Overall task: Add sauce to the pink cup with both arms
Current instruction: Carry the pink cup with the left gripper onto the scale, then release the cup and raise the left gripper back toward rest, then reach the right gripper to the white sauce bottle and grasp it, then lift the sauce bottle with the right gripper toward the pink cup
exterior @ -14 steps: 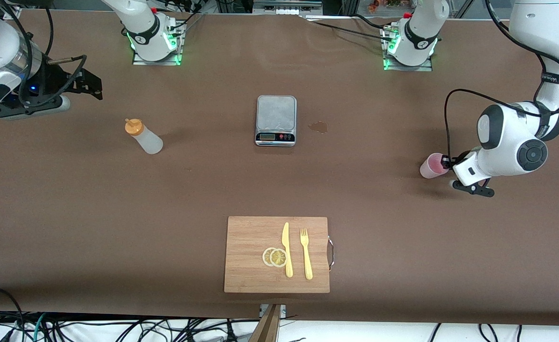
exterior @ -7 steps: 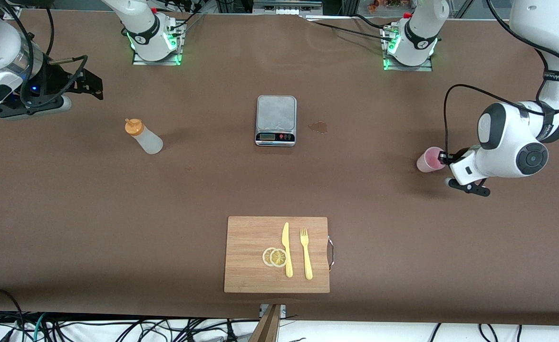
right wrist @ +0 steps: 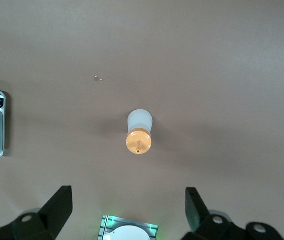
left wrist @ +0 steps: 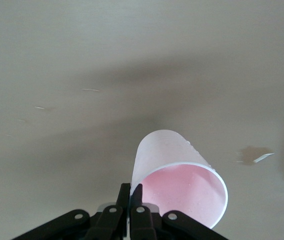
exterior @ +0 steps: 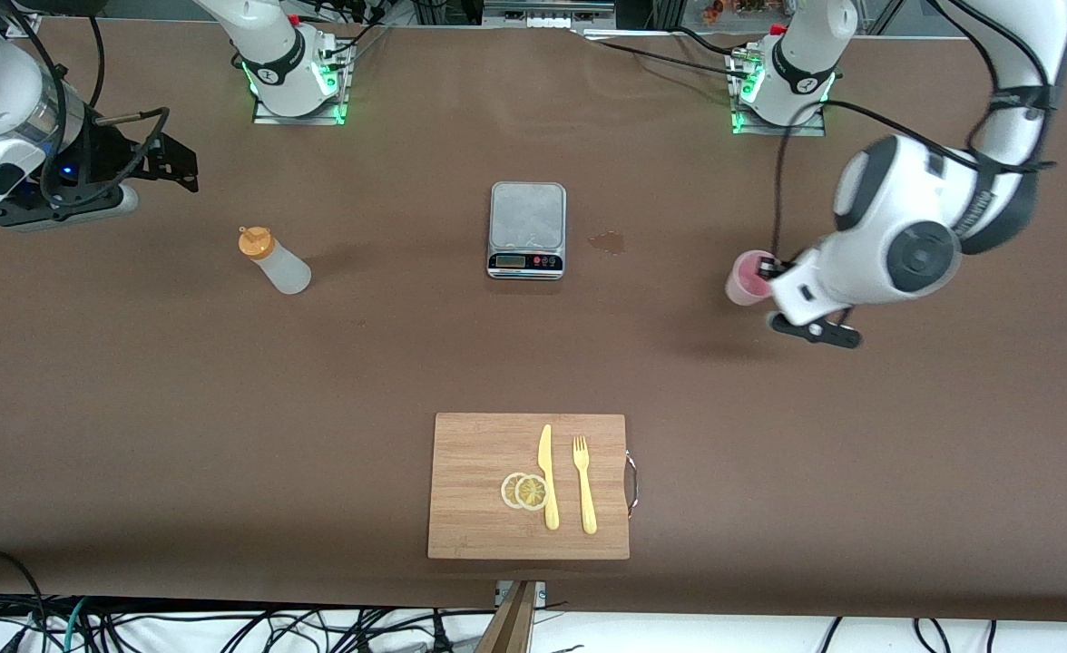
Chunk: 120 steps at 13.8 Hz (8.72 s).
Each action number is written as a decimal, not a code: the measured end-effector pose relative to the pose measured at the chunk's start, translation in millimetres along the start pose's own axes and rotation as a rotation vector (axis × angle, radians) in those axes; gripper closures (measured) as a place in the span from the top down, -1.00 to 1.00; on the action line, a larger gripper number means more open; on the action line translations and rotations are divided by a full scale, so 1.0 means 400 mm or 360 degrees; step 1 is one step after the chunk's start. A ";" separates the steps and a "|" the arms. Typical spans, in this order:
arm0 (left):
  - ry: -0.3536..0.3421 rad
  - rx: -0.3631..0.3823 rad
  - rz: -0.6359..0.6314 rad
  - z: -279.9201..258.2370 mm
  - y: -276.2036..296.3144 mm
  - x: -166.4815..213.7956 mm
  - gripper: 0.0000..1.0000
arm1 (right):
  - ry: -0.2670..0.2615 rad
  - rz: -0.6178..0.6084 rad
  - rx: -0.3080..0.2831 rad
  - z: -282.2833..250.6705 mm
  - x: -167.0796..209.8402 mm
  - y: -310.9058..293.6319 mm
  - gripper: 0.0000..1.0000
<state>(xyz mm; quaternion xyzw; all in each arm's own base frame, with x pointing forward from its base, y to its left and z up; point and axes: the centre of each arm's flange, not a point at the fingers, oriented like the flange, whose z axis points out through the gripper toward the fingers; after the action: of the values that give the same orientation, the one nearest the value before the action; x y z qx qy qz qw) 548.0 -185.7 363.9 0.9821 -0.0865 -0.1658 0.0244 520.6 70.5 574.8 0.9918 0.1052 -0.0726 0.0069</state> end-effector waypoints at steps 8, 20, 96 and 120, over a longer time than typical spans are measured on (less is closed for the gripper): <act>0.0071 -0.0145 -0.0318 0.125 0.621 -0.164 -0.94 | 0.0006 -0.0004 -0.0001 0.003 0.005 -0.003 1.00; 0.0132 -0.0119 -0.0508 0.366 0.776 -0.214 -0.74 | 0.0006 -0.0004 -0.0001 0.003 0.005 -0.003 1.00; 0.0368 0.0044 -0.0100 -0.495 -0.323 -0.234 1.00 | 0.1530 -0.2254 0.1544 1.182 0.036 0.340 0.95; 0.0334 0.0046 -0.0080 -0.504 -0.302 -0.243 1.00 | 0.1155 -0.2310 0.1323 0.776 0.210 0.145 -0.47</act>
<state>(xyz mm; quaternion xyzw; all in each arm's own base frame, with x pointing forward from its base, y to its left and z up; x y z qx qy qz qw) 543.6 -45.5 576.2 0.9961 -0.0612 -0.0612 0.0149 569.8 22.1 255.4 0.5667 0.6645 0.2253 -0.4319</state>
